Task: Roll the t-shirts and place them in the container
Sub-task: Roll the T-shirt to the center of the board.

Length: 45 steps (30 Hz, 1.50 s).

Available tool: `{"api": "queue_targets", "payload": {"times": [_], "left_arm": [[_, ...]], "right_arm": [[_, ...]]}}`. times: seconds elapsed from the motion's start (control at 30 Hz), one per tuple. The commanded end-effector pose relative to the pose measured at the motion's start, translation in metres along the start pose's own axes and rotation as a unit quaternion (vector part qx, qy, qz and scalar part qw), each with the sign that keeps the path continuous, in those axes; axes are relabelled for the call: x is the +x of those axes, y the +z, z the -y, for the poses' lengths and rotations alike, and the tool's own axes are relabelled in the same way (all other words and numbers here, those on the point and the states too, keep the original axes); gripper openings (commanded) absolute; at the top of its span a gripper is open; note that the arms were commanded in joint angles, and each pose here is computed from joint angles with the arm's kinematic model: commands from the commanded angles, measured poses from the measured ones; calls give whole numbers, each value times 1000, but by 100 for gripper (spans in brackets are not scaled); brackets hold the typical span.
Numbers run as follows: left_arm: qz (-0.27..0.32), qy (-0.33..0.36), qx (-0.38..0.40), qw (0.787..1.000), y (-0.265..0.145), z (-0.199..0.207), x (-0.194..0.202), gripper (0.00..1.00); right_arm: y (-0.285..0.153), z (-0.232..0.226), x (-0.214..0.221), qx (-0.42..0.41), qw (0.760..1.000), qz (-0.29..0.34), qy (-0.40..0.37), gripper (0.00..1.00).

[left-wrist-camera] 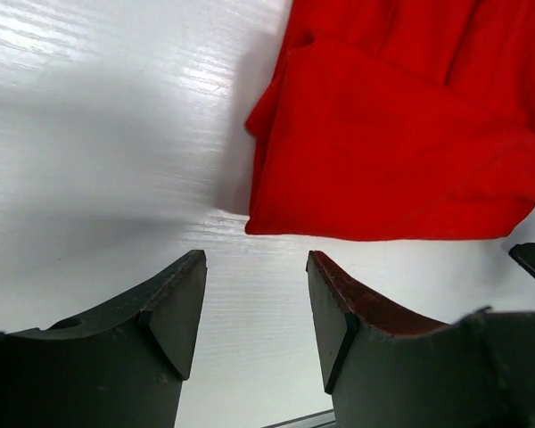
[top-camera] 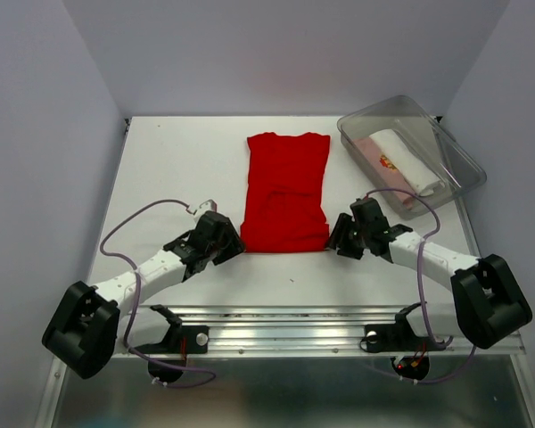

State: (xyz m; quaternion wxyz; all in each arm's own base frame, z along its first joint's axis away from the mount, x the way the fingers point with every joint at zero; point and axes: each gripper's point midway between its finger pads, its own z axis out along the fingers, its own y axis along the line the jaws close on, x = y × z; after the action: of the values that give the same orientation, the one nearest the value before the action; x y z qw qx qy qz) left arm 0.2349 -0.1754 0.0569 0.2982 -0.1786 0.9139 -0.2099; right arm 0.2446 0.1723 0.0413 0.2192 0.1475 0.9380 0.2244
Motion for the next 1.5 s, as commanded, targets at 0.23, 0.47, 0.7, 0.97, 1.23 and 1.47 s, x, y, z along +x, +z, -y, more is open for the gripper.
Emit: {"api": "queue_targets", "payload": {"times": [0.23,0.47,0.7,0.97,1.23,1.47], "left_arm": [[13,-40,21,999,19,8,-1,57],[0,-42,1,999,30,-3,9,48],[-6,-39,1,999,37,1,9,34],[-13,-25,2,1000,34,17,-1,0],[-26,-26,13,999,16,22,0,0],[-41,-31,8,999,-1,12,11,0]], "right_arm": [[18,-16,-9,-26,1000,2,-17,54],[23,-12,-2,-29,1000,-6,-10,44],[25,-11,-3,-25,1000,-5,-11,33],[14,-20,-16,-31,999,15,-24,1],[-1,-21,-10,-40,999,10,-34,1],[-13,-18,5,-51,998,-9,-30,1]]}}
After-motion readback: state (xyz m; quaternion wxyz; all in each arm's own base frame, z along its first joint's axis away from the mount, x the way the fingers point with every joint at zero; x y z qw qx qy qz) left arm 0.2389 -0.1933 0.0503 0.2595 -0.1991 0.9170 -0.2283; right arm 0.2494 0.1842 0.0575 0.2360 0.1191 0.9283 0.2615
